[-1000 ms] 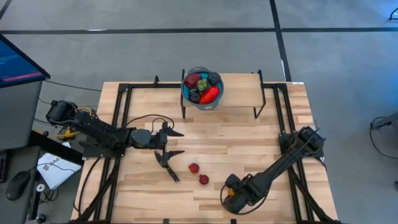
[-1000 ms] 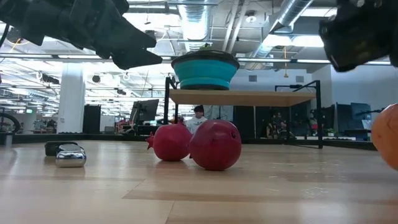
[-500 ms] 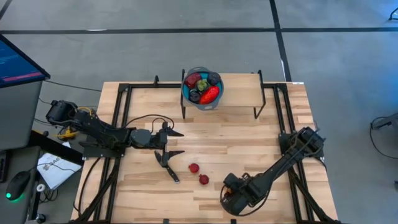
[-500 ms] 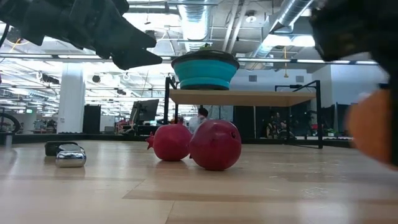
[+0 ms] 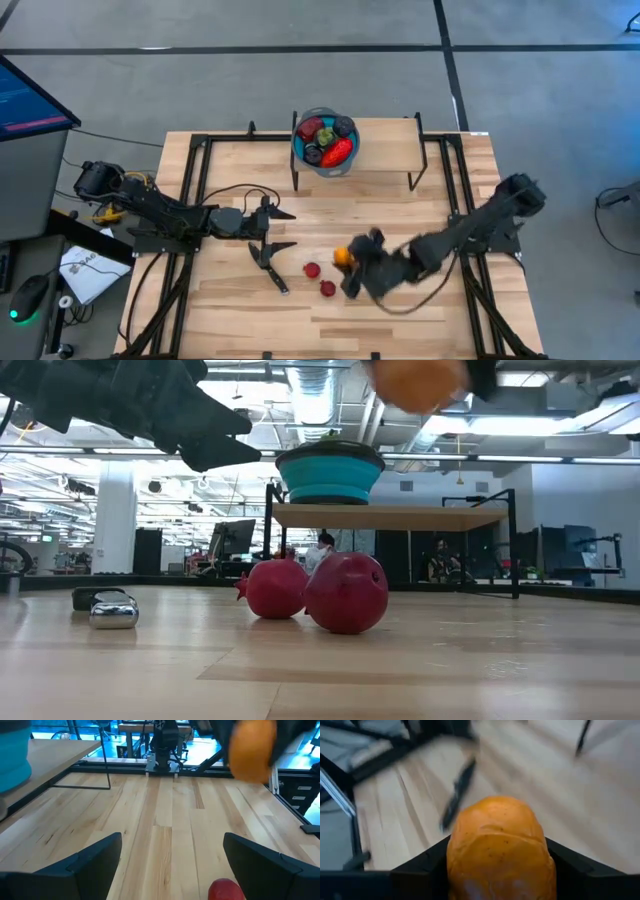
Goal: Pick & Place Fruit
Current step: Put the yellow mango into the blue strainer bowl on the shelf
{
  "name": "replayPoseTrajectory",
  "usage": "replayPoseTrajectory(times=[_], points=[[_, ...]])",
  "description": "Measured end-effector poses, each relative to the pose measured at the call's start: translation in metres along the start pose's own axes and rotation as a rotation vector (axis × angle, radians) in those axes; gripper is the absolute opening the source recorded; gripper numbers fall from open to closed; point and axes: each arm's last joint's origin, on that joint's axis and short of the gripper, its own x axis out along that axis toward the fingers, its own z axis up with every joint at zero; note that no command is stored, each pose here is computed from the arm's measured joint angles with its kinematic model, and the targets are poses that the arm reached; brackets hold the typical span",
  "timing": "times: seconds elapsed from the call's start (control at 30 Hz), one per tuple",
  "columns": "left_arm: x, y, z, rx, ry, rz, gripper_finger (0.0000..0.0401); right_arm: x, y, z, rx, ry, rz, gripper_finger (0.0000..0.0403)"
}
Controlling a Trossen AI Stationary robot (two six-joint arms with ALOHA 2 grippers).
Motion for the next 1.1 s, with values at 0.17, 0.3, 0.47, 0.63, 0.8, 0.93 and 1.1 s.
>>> replayPoseTrajectory(times=[0.17, 0.3, 0.47, 0.63, 0.8, 0.93, 1.1], points=[[0.0, 0.0, 0.0, 0.0, 0.0, 0.0, 0.0342, 0.003, -0.031, 0.071, -0.137, -0.19, 0.004, 0.0204], [0.0, 0.0, 0.0, 0.0, 0.0, 0.0, 0.0342, 0.013, -0.066, 0.12, -0.21, -0.335, -0.092, 0.0207], [0.0, 0.0, 0.0, 0.0, 0.0, 0.0, 0.0342, 0.032, -0.115, 0.158, -0.045, -0.428, -0.226, 0.0229], [0.0, 0.0, 0.0, 0.0, -0.001, 0.0, 0.0342, 0.048, -0.149, 0.171, 0.14, -0.452, -0.307, 0.0231], [0.0, 0.0, 0.0, -0.003, -0.001, 0.0, 0.0342, 0.06, -0.163, 0.172, 0.252, -0.443, -0.312, 0.0226], [0.0, 0.0, 0.0, -0.007, -0.002, 0.0, 0.0342, 0.066, -0.164, 0.174, 0.258, -0.428, -0.272, 0.0237], [0.0, 0.0, 0.0, -0.007, -0.002, 0.0, 0.0342, 0.066, -0.164, 0.174, 0.258, -0.422, -0.254, 0.0268]])
